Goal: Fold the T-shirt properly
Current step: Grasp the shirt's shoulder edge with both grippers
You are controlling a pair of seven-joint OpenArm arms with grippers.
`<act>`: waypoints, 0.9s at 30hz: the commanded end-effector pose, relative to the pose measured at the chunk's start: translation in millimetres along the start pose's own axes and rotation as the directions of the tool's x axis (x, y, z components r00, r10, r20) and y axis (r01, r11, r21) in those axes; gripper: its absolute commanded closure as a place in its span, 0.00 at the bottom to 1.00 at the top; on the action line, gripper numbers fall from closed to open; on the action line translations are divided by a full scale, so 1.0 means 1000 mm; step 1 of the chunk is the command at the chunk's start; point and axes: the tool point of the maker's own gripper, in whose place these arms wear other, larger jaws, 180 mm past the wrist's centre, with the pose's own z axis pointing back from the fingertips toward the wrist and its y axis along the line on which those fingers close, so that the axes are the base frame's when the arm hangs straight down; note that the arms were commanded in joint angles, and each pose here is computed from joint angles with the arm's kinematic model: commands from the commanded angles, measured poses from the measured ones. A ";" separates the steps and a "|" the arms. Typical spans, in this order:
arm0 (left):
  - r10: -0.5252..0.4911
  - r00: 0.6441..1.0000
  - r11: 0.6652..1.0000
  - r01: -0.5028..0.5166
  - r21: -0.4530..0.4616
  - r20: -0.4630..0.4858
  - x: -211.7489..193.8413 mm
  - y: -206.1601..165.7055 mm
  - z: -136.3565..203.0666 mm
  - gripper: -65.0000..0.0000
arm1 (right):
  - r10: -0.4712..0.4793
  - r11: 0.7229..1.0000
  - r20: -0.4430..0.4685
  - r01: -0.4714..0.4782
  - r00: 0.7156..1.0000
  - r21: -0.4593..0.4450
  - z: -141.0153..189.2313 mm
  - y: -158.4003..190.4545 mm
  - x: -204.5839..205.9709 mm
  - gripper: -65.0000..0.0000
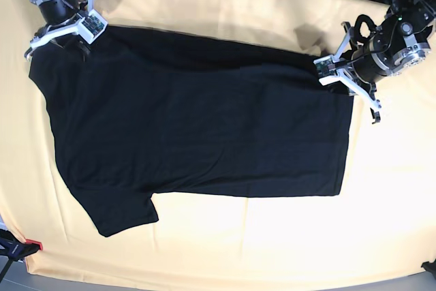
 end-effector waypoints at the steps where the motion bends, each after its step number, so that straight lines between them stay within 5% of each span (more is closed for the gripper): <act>1: -0.007 1.000 0.999 0.007 0.042 0.014 0.003 0.011 0.002 1.00 | 0.001 1.000 0.052 -0.001 0.999 -0.018 0.000 -0.008 0.013 1.00; 11: 0.109 0.994 0.988 -0.109 0.109 0.010 -0.012 0.017 -0.029 1.00 | -0.100 0.994 0.071 0.096 0.993 0.053 -0.047 -0.019 -0.002 1.00; 17: 0.146 0.989 0.983 -0.145 0.116 -0.003 -0.019 0.016 -0.038 1.00 | -0.132 0.990 0.018 0.132 0.991 -0.041 -0.071 -0.048 -0.026 1.00; 22: 0.167 0.986 0.972 -0.165 0.170 0.006 -0.017 0.024 -0.039 1.00 | -0.205 0.978 0.052 0.206 0.977 -0.025 -0.075 -0.051 -0.019 1.00; 23: 0.150 0.989 0.972 -0.147 0.182 -0.003 -0.018 0.026 -0.039 0.93 | -0.215 0.976 0.059 0.216 0.975 -0.023 -0.075 -0.053 -0.018 0.95; 27: 0.146 0.988 0.973 -0.135 0.189 -0.048 -0.027 0.026 -0.038 0.36 | -0.210 0.977 0.035 0.211 0.977 -0.033 -0.077 -0.056 -0.021 0.39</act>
